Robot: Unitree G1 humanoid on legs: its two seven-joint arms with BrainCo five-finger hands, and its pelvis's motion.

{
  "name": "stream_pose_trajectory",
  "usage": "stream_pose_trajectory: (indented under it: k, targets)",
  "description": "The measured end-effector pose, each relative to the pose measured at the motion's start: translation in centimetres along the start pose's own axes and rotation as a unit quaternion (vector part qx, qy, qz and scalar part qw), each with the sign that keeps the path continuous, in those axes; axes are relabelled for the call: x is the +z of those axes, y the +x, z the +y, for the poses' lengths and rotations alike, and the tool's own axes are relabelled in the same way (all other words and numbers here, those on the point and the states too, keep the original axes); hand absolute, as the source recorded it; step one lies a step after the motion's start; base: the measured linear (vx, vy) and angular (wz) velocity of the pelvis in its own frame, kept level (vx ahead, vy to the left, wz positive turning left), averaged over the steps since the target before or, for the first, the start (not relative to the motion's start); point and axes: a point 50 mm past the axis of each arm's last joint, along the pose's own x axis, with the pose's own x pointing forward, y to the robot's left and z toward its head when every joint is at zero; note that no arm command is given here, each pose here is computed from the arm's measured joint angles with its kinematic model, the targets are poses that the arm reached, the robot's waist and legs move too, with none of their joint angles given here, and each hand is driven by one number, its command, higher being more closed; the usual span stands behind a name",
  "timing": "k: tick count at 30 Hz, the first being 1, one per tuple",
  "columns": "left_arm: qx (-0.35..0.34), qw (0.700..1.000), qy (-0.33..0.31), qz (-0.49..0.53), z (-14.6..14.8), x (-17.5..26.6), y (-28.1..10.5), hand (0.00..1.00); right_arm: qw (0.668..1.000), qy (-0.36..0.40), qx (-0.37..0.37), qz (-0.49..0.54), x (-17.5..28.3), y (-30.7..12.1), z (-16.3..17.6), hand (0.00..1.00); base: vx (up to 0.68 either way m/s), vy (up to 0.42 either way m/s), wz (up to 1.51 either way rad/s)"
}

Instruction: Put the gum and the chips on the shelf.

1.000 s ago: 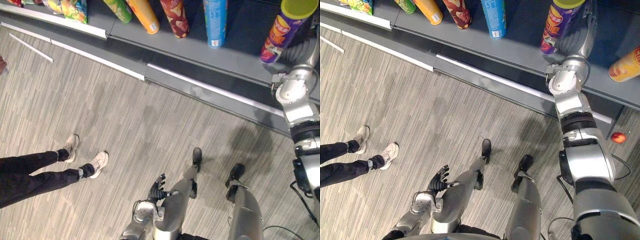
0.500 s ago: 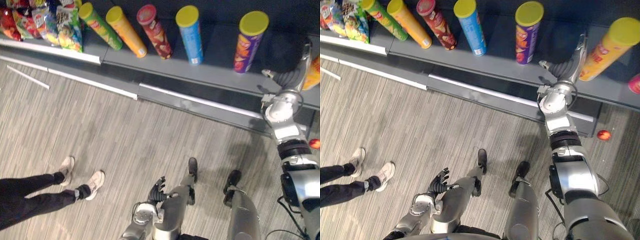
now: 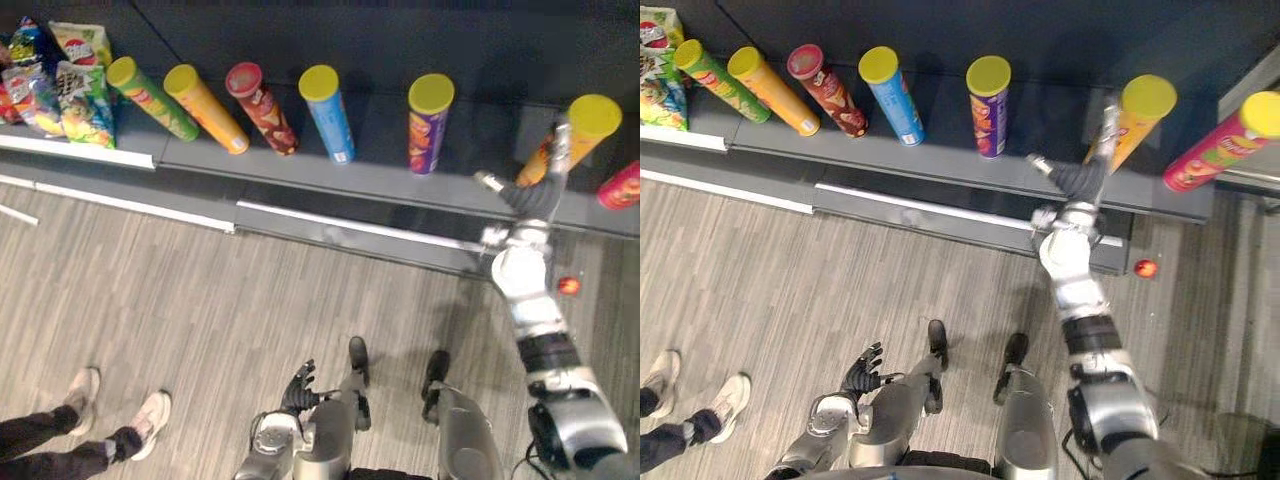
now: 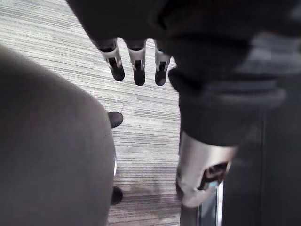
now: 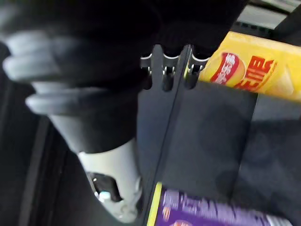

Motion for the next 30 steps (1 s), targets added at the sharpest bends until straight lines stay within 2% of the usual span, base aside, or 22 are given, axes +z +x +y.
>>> stream_pose_trajectory:
  k: [3, 8, 14, 19, 22, 25, 28, 30]
  targets:
    - [0.02, 1.0, 0.006, 0.02, 1.0, -0.9, -0.2, 0.0, 0.994, 0.03, 0.103, 0.028, -0.2, -4.8, 2.1, 0.0, 0.1, -0.024, -0.11]
    - [0.037, 0.997, 0.015, 0.059, 1.5, -2.9, -0.7, 0.0, 0.964, 0.084, 0.213, 0.135, -2.0, -11.9, 3.3, 0.0, 0.08, 0.011, -0.13]
    - [0.066, 0.993, 0.013, 0.098, 1.9, -4.5, -1.2, 0.0, 0.924, 0.133, 0.278, 0.227, -2.5, -17.6, 4.7, 0.0, 0.04, 0.022, -0.18]
    - [0.077, 0.991, 0.003, 0.111, 2.1, -5.3, -1.6, 0.0, 0.907, 0.138, 0.286, 0.277, -3.2, -19.4, 4.5, 0.0, 0.05, -0.002, -0.04]
    - [0.087, 0.988, -0.008, 0.128, 2.3, -6.2, -2.0, 0.0, 0.882, 0.111, 0.29, 0.354, -5.3, -22.4, 3.2, 0.0, 0.09, -0.001, -0.06]
    - [0.103, 0.984, -0.031, 0.143, 2.7, -6.8, -2.3, 0.0, 0.838, 0.065, 0.283, 0.462, -8.3, -26.5, 0.9, 0.0, 0.09, 0.011, -0.1]
    - [0.132, 0.973, -0.089, 0.167, 3.3, -7.7, -2.7, 0.0, 0.774, 0.018, 0.26, 0.577, -10.6, -31.6, -2.3, 0.0, 0.07, 0.007, -0.06]
    - [0.153, 0.962, -0.128, 0.188, 3.8, -8.6, -3.2, 0.0, 0.744, 0.017, 0.206, 0.636, -11.8, -33.2, -3.7, 0.0, 0.04, 0.001, -0.06]
